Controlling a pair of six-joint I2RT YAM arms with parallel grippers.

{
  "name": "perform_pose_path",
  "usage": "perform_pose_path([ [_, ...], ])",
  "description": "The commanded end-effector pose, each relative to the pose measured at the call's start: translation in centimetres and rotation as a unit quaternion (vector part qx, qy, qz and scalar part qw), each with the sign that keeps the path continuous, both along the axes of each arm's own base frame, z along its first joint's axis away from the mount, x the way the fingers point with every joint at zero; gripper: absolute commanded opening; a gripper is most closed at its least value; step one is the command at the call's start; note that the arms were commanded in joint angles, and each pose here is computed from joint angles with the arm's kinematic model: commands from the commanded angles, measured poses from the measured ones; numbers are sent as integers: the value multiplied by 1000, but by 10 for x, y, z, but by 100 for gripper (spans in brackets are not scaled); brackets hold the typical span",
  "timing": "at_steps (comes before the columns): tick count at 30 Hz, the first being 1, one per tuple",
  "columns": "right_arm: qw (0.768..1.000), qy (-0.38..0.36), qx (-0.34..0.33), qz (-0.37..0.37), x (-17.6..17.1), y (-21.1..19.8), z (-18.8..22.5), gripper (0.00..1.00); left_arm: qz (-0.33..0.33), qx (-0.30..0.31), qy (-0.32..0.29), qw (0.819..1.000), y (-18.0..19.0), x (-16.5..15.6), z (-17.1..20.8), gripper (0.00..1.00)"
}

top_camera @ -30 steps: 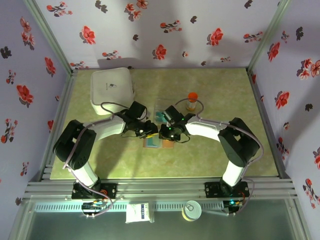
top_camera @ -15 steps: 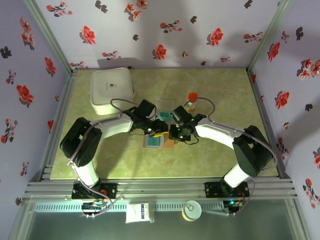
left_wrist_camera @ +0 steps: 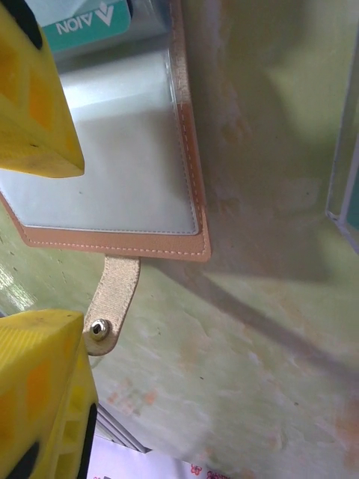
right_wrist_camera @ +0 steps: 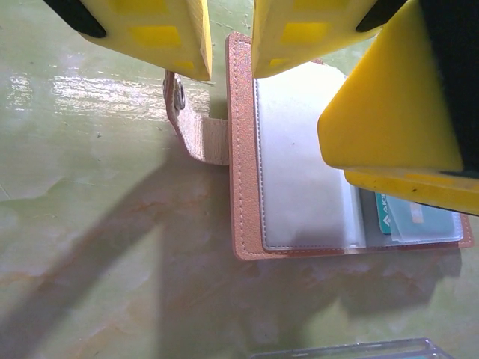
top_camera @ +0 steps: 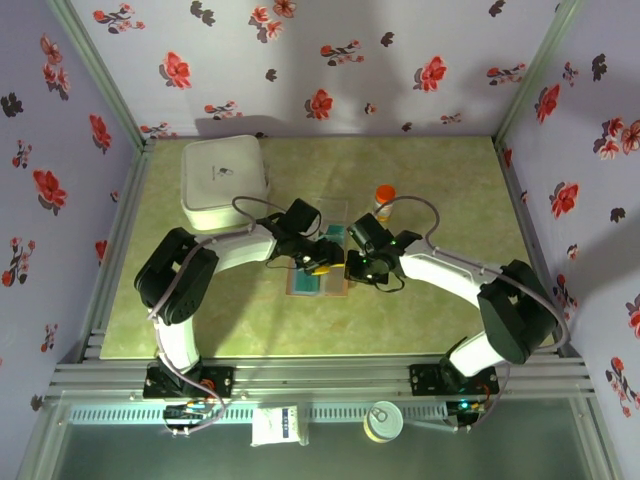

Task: Take the credit cards out of the card holder

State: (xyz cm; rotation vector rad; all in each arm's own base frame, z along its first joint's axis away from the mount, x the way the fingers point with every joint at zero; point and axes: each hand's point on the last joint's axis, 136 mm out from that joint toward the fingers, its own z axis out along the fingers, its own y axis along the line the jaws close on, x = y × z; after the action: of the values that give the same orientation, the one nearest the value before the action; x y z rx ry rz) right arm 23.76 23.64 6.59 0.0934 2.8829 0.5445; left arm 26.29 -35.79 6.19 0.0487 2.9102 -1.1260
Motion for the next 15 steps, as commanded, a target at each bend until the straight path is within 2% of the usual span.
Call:
perform_pose_path([
  [1, 1000, -7, 20, -2, 0, 5, 9, 22, -8, -9, -9, 1000, -5, 3, 10, 49],
  [15, 997, -8, 75, 34, 11, 57, 25, 22, 39, 14, -29, 999, 53, 13, 16, 41],
])
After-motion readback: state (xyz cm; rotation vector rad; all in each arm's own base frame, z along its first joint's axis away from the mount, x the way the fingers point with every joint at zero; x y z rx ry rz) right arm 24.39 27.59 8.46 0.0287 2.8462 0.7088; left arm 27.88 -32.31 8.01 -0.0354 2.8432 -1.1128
